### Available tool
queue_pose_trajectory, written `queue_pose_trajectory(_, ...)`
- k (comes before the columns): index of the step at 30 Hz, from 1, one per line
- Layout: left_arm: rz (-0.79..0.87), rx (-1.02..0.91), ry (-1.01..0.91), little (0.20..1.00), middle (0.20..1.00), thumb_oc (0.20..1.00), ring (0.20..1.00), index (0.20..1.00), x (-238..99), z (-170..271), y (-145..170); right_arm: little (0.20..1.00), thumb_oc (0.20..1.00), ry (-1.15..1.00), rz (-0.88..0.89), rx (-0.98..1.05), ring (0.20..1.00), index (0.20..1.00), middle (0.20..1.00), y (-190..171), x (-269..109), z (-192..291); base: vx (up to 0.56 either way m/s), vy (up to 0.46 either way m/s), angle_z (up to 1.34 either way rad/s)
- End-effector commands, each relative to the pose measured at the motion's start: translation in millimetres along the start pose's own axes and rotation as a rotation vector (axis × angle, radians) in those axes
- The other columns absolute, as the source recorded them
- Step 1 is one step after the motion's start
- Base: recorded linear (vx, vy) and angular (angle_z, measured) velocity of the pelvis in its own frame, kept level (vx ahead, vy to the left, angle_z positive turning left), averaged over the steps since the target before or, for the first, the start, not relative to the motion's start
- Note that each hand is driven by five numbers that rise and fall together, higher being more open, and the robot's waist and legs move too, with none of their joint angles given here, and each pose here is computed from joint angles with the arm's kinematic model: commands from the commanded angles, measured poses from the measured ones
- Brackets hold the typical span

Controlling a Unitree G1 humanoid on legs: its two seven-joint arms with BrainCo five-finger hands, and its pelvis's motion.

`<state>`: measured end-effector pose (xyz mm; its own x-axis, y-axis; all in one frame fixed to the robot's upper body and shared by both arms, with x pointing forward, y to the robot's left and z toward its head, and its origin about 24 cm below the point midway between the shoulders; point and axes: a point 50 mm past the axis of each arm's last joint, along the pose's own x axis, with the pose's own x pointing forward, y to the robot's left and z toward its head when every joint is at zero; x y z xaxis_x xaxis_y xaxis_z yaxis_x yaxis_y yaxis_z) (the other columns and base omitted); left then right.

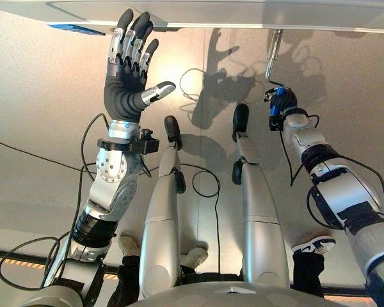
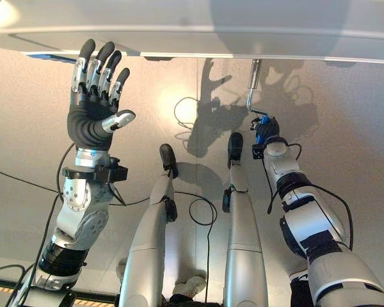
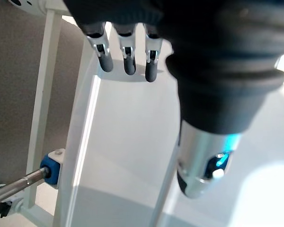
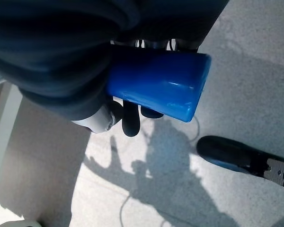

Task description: Raise the hospital bed

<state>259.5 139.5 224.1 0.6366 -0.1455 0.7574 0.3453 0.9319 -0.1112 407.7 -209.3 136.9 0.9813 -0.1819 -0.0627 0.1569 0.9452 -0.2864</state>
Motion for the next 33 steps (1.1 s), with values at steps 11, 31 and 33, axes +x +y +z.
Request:
queue_pose_trajectory(11, -0.031, 0.0, -0.088, 1.0, 1.0, 1.0, 1.0, 1.0, -3.0, 21.0, -9.9, 0.2, 0.2, -0.092, 0.199, -0.085, 0.2, 0.2, 0.2, 108.1, -13.9, 31.7, 0.01, 0.017, 0.06)
queue_pose_trajectory(31, -0.121, 0.002, -0.079, 1.0, 1.0, 1.0, 1.0, 1.0, -3.9, 20.2, -18.3, 0.2, 0.2, 0.016, -0.043, -0.381, 0.2, 0.2, 0.2, -19.0, 9.1, 15.3, 0.01, 0.046, 0.06)
queue_pose_trajectory(33, -0.115, -0.001, -0.079, 1.0, 1.0, 1.0, 1.0, 1.0, -3.7, 19.5, -18.3, 0.2, 0.2, -0.035, 0.021, -0.38, 0.2, 0.2, 0.2, 2.8, 8.6, 23.1, 0.01, 0.011, -0.06)
